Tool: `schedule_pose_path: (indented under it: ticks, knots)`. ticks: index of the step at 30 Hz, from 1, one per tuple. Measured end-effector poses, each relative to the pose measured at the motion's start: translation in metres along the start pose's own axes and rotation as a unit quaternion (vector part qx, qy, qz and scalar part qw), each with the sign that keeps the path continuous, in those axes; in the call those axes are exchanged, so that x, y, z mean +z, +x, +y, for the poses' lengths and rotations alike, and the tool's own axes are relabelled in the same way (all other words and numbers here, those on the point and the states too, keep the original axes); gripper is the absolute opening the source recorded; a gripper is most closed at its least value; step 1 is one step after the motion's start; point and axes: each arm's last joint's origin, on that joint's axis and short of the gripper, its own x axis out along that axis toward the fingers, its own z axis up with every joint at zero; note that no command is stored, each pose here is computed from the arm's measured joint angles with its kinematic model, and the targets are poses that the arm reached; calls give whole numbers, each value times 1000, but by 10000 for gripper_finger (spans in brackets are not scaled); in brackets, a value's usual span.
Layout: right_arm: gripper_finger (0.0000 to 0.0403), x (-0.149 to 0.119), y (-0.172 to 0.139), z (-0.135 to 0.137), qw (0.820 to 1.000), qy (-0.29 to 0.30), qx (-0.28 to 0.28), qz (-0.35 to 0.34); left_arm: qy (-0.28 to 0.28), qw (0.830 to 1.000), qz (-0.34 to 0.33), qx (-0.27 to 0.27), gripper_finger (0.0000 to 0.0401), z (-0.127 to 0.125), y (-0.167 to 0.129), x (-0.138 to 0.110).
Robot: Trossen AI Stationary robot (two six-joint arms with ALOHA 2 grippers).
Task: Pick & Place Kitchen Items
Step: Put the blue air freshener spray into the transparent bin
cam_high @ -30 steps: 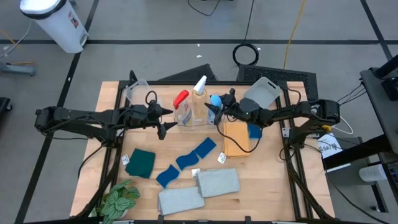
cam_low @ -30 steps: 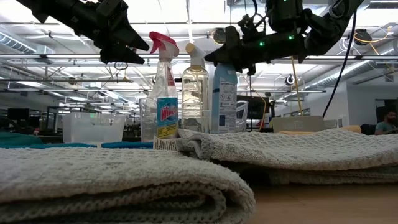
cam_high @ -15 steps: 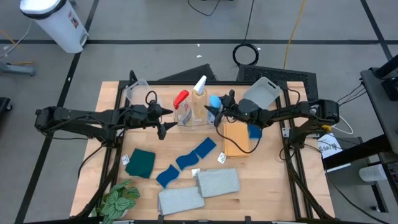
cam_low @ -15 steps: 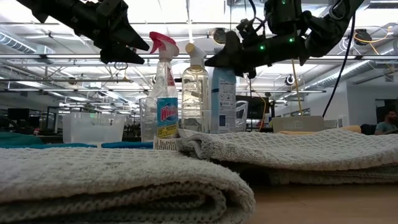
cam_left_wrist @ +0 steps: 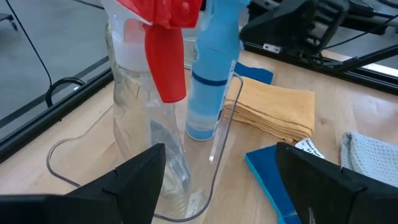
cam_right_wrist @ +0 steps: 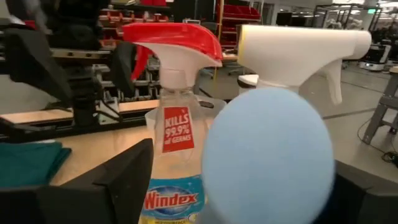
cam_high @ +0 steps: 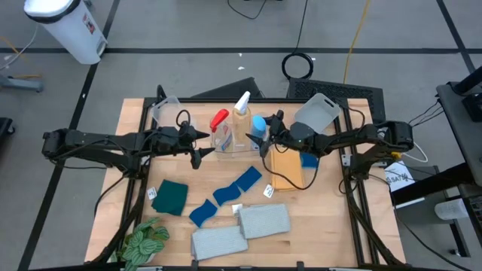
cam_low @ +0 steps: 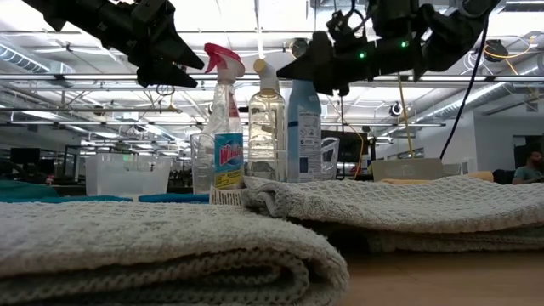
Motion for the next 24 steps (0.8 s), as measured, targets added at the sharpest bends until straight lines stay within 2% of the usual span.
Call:
schedule_pose_path:
  ticks: [13, 24]
  knots:
    - [314, 25, -27, -1, 1000, -7, 7, 27, 0, 1000, 0, 0, 308, 0, 0, 0]
    - [313, 32, -33, -6, 997, -49, -55, 23, 0, 1000, 0, 0, 308, 0, 0, 0]
